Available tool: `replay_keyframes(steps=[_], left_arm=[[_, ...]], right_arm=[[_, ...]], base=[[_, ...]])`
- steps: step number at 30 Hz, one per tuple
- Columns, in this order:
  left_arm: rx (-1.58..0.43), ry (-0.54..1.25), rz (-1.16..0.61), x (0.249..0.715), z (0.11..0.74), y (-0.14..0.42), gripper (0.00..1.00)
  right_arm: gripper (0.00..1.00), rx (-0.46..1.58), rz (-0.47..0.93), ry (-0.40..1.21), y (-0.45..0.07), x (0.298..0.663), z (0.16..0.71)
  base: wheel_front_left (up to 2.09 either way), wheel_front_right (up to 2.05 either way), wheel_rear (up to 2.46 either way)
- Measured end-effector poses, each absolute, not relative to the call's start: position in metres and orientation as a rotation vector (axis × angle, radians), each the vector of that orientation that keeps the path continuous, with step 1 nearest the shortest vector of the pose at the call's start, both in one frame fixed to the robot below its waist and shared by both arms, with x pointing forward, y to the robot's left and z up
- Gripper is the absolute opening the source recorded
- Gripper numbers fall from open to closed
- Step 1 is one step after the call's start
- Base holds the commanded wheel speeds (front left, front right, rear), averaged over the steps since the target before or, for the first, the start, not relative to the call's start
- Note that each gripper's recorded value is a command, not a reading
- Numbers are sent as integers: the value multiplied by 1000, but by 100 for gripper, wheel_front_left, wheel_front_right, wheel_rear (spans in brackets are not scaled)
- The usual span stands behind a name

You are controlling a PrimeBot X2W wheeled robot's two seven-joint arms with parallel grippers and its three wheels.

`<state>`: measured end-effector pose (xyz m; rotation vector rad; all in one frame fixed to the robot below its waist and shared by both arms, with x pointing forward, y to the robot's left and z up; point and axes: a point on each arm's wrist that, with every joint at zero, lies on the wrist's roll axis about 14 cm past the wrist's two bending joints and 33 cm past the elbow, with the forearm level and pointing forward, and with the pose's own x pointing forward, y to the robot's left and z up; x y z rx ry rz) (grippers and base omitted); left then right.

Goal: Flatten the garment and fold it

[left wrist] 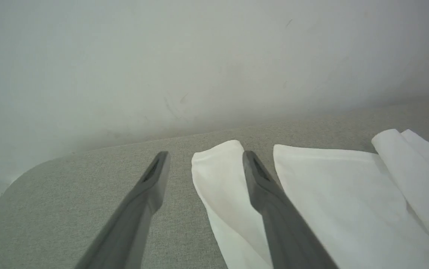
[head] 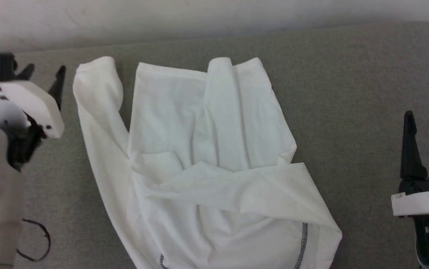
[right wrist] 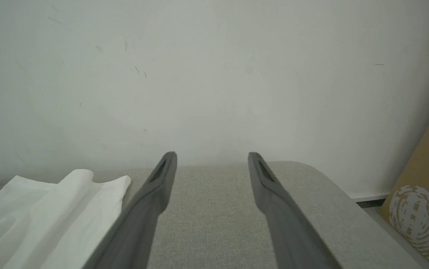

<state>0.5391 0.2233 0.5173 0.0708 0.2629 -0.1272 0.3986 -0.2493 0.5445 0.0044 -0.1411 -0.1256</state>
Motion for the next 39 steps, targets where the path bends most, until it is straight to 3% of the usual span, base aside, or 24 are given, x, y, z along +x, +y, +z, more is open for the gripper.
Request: replay_keyframes(steps=[9,14,17,23,24,25,32,39], left_arm=[[141,630,-152,593,445,226,100],[165,729,-168,605,410,221,100],[306,805,-167,602,385,233,100],[255,845,-147,610,368,235,100],[236,859,-145,609,366,235,73],[220,867,-148,608,365,233,0],[179,806,-157,599,373,235,0],[189,665,-35,572,400,285,0]], right_arm=[[100,20,-183,-38,-267,399,503],[100,1,-228,17,-281,391,485],[100,-8,-245,47,-286,387,476],[100,-37,-298,61,-304,383,472],[100,-39,-298,60,-304,384,472],[100,-41,-295,61,-303,385,472],[100,-49,-277,53,-299,389,475],[100,-40,-246,38,-288,385,487]], base=[[0,0,0],[0,0,0],[0,0,0],[0,0,0],[0,0,0],[0,0,0],[0,0,0],[0,0,0]])
